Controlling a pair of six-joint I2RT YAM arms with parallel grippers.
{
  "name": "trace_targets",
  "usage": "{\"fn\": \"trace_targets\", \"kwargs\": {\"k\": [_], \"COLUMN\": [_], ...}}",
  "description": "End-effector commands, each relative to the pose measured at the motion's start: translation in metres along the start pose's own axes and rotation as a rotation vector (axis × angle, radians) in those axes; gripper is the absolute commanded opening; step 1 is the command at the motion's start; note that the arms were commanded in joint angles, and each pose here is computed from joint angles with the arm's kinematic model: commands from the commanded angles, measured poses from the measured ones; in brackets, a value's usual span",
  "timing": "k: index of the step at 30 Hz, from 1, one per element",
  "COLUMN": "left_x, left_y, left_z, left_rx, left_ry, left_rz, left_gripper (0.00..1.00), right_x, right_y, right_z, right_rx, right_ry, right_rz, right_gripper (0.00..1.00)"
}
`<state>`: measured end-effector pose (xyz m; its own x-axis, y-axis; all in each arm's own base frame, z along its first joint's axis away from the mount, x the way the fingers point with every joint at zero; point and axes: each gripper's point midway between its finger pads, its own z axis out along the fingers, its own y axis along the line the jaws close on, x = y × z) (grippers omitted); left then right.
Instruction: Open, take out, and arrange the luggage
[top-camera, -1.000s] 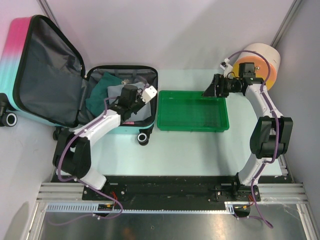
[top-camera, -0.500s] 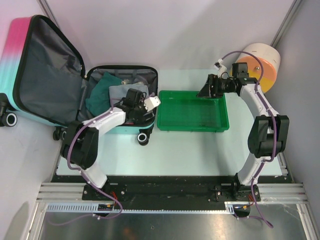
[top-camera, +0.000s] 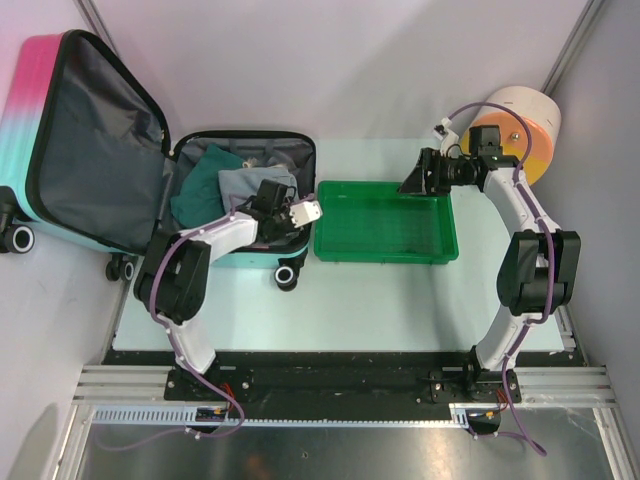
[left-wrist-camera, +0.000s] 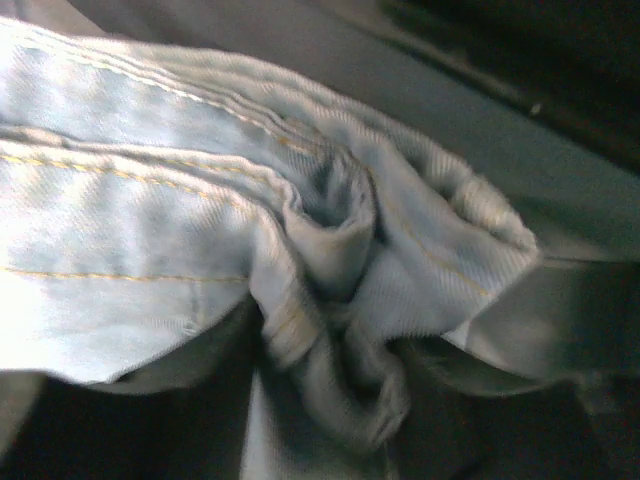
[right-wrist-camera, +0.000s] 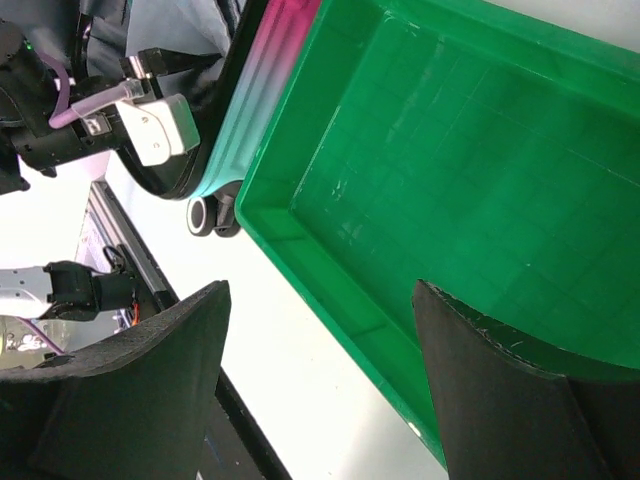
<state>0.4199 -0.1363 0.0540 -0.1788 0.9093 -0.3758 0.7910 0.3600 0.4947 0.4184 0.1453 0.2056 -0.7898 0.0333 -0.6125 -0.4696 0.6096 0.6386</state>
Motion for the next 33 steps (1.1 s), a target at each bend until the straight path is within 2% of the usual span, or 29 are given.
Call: {"fn": "trace_targets", "kwargs": {"k": [1,2,5,6,12,16,18,19,21,22,23,25,27,29,32,33], "left_x": [-0.012,-0.02,-0.037,-0.039,-0.06,-0.063,-0.056,-0.049,-0.035,-0.024,-0.018,-0.001,0.006,-0.006,-0.028,-0.036], "left_y": [0.022,0.029,0.039,0.041,0.055,0.059,0.056,0.055,0.049,0.046,0.043,0.034,0.039,0.047,0.058,0.075], "left_z": [-0.008,-0.019,-0.042,-0.046,-0.085,-0.097,-0.092,-0.087,-0.073,-0.063,-0.057,-0.041,-0.036,-0.05,-0.089,-0.107], "left_rx": [-0.066,-0.083,-0.105,-0.103,-0.056,-0.04,-0.045,-0.052,-0.058,-0.057,-0.051,-0.034,-0.034,-0.014,0.032,0.013], "left_ry": [-0.039,-0.073,-0.153,-0.165,-0.285,-0.317,-0.283,-0.248,-0.171,-0.12,-0.098,-0.029,-0.019,-0.09,-0.204,-0.256], "left_rz": [-0.01,-0.012,-0.066,-0.08,-0.199,-0.246,-0.224,-0.208,-0.155,-0.145,-0.124,-0.095,-0.126,-0.198,-0.341,-0.393], "left_gripper": [0.39,0.26,0.05,0.02,0.0,0.0,0.0,0.07,0.28,0.49,0.58,0.68,0.71,0.78,0.81,0.83], "right_x": [-0.004,-0.005,-0.005,-0.005,-0.008,-0.009,-0.008,-0.009,-0.008,-0.008,-0.007,-0.006,-0.008,-0.008,-0.005,-0.006], "right_y": [0.005,0.006,0.007,0.007,0.01,0.013,0.014,0.014,0.013,0.014,0.013,0.013,0.013,0.014,0.015,0.017], "right_z": [-0.007,-0.008,-0.008,-0.008,-0.008,-0.005,-0.004,-0.003,-0.001,-0.001,0.001,0.002,0.002,0.001,-0.003,-0.005], "right_rx": [0.005,0.004,0.001,0.0,-0.018,-0.031,-0.035,-0.036,-0.04,-0.041,-0.042,-0.042,-0.04,-0.039,-0.033,-0.033], "right_ry": [-0.017,-0.02,-0.021,-0.022,-0.03,-0.029,-0.026,-0.028,-0.025,-0.024,-0.021,-0.018,-0.02,-0.018,-0.013,-0.015], "right_rz": [-0.028,-0.032,-0.036,-0.036,-0.035,-0.037,-0.033,-0.035,-0.031,-0.032,-0.03,-0.032,-0.036,-0.04,-0.05,-0.054], "right_gripper": [0.78,0.78,0.77,0.78,0.77,0.77,0.77,0.77,0.77,0.77,0.77,0.77,0.77,0.77,0.77,0.77]}}
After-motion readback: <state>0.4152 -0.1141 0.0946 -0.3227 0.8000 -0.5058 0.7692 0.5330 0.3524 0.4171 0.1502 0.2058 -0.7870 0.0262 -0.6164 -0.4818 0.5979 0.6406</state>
